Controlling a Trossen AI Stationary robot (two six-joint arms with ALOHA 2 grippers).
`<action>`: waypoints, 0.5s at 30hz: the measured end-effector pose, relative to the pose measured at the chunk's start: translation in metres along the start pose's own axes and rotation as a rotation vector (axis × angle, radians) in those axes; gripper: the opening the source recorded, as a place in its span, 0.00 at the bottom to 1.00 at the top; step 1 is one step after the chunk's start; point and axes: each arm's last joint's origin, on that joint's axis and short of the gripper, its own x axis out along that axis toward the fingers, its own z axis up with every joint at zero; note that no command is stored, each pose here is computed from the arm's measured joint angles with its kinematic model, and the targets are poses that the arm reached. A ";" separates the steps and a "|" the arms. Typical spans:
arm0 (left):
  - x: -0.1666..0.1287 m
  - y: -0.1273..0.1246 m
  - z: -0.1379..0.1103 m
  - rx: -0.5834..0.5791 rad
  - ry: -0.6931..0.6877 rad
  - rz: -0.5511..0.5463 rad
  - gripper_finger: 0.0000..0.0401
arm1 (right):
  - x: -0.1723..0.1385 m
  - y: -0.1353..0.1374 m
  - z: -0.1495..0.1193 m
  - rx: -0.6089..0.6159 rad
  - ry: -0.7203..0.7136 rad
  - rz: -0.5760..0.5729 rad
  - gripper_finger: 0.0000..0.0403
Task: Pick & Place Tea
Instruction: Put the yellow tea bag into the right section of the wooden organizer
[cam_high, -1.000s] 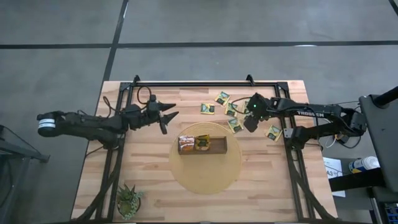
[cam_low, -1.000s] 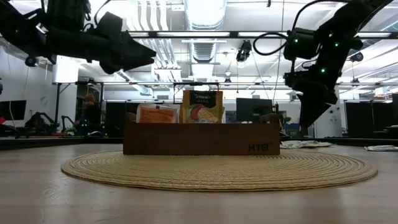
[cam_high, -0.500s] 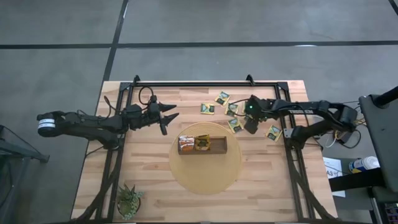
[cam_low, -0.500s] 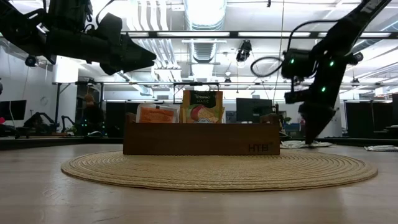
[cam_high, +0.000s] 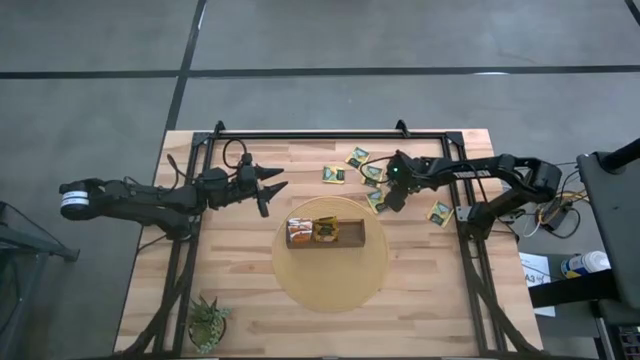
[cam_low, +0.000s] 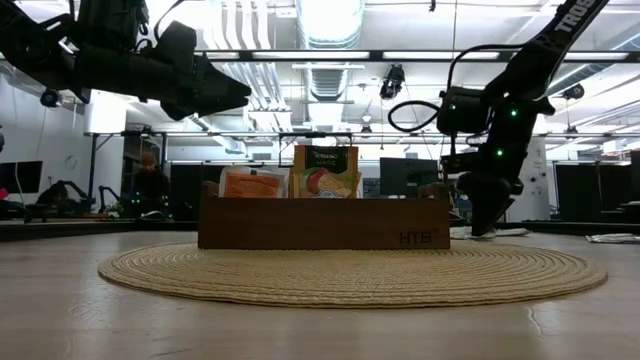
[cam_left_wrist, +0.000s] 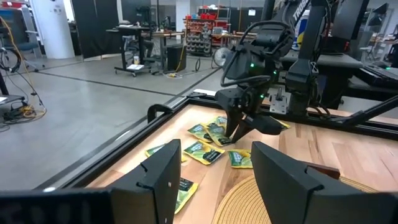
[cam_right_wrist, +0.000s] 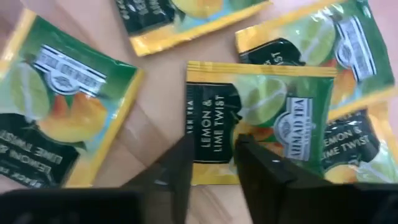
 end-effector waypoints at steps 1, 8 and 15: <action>0.000 0.000 0.000 0.000 0.000 0.000 0.47 | -0.001 0.000 0.000 0.000 0.002 -0.006 0.22; 0.000 0.000 0.000 0.005 -0.001 0.000 0.47 | -0.003 -0.001 0.000 0.005 0.004 -0.002 0.03; -0.002 0.000 0.003 0.009 -0.021 -0.001 0.47 | -0.033 0.002 0.013 0.018 -0.112 0.192 0.02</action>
